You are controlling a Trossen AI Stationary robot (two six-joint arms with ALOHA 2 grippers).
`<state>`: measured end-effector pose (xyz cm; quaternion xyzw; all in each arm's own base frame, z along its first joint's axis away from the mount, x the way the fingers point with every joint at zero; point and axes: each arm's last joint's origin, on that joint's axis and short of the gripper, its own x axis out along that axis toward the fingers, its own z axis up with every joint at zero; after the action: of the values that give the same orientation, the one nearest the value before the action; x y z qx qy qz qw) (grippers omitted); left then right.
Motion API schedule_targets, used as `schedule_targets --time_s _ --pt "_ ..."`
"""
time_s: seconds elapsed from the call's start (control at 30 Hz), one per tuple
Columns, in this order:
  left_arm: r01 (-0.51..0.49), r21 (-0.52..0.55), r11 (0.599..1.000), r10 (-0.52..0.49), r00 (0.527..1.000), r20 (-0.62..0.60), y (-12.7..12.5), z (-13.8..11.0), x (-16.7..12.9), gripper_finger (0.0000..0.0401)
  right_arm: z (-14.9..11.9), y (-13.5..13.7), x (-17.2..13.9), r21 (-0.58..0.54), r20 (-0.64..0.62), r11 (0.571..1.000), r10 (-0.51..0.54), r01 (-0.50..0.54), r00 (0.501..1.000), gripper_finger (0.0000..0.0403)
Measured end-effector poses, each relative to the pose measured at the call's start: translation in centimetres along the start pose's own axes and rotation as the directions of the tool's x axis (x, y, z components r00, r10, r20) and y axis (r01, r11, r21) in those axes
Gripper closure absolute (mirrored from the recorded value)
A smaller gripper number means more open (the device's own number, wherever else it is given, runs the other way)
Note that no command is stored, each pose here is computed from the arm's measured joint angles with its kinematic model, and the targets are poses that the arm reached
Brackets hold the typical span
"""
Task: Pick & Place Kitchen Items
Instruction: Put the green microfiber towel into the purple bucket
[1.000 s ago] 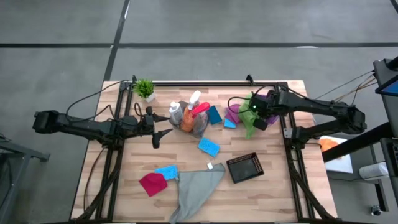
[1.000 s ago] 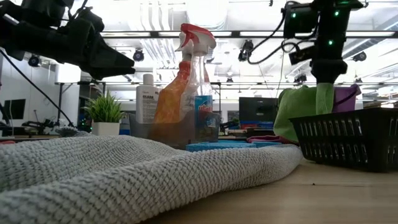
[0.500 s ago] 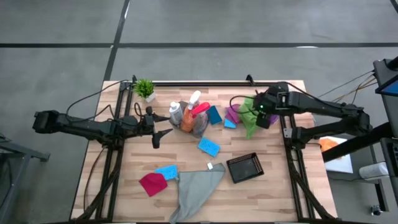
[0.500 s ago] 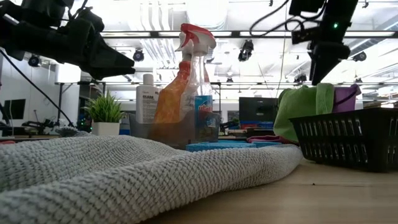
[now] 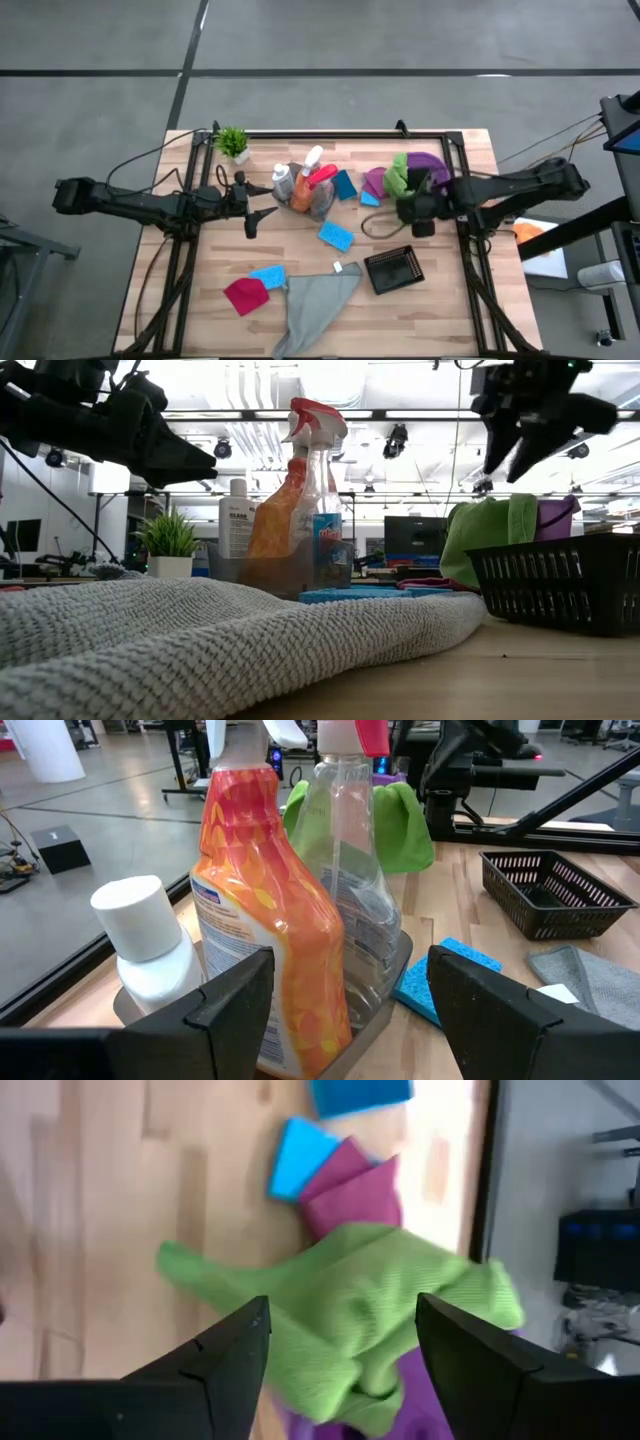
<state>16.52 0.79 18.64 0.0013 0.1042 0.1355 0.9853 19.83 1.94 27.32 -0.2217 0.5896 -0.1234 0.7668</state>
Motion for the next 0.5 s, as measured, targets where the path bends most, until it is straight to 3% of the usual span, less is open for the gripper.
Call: schedule_targets --time_s 0.27,0.5 --pt "0.000 0.000 1.000 0.000 1.000 0.000 0.0 0.0 0.0 0.0137 1.8 3.7 2.6 -0.173 -0.181 0.985 -0.030 -0.002 0.983 0.0162" --pt "0.000 0.000 1.000 0.000 1.000 0.000 0.0 0.0 0.0 0.0137 2.5 5.0 4.3 -0.262 -0.258 0.964 -0.034 -0.036 0.965 0.0162"
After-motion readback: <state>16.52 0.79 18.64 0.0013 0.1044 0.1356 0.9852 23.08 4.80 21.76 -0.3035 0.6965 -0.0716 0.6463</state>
